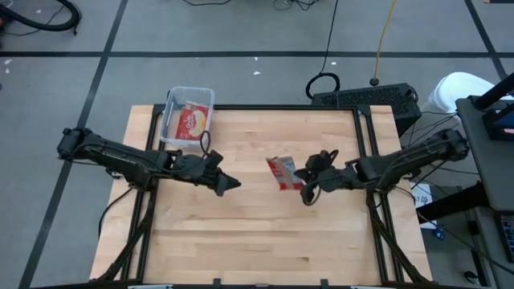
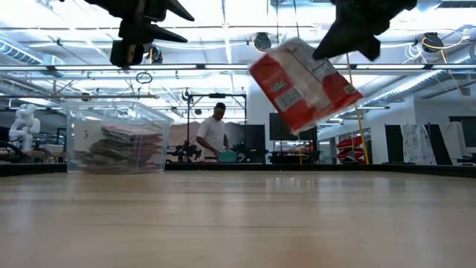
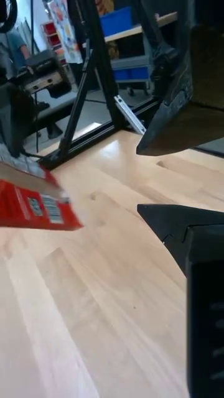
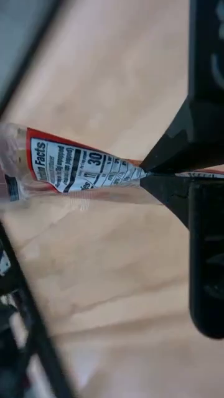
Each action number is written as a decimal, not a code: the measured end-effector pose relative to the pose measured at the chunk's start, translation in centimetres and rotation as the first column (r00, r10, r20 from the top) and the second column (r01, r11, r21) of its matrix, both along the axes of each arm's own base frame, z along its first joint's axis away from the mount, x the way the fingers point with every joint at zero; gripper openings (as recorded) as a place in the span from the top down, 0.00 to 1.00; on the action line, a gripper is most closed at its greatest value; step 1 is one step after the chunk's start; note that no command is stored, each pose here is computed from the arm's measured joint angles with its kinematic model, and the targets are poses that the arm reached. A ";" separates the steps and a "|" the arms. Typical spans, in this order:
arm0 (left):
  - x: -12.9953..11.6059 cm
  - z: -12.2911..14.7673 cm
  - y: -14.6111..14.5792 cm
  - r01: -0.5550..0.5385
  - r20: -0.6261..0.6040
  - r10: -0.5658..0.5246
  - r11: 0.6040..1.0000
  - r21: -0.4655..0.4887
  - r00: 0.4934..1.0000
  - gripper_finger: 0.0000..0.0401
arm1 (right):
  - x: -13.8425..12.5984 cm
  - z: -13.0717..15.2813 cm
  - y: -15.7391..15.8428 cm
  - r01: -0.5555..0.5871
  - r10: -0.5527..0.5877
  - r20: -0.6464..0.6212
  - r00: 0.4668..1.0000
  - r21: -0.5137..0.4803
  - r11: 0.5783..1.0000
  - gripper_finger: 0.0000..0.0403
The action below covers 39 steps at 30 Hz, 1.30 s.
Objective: Sort popcorn bags into baskets
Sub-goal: Put the red popcorn bag into the transparent container
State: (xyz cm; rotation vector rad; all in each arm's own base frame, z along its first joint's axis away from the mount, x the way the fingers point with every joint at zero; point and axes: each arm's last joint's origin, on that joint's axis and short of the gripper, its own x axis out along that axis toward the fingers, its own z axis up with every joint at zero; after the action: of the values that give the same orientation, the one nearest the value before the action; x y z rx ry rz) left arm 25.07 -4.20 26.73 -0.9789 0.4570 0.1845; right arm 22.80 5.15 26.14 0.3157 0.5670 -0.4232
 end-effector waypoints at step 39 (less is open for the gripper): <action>-3.5 7.1 5.9 -0.222 0.348 0.465 0.802 -0.554 0.814 0.46 | 2.6 9.2 4.2 -0.417 0.033 -0.432 0.901 -0.885 -0.207 1.00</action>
State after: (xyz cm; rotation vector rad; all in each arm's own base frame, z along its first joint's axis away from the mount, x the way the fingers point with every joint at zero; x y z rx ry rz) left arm 21.55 1.66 33.82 -1.5688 -0.1584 0.1627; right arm 25.41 9.40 35.35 -1.5230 0.3583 -0.4176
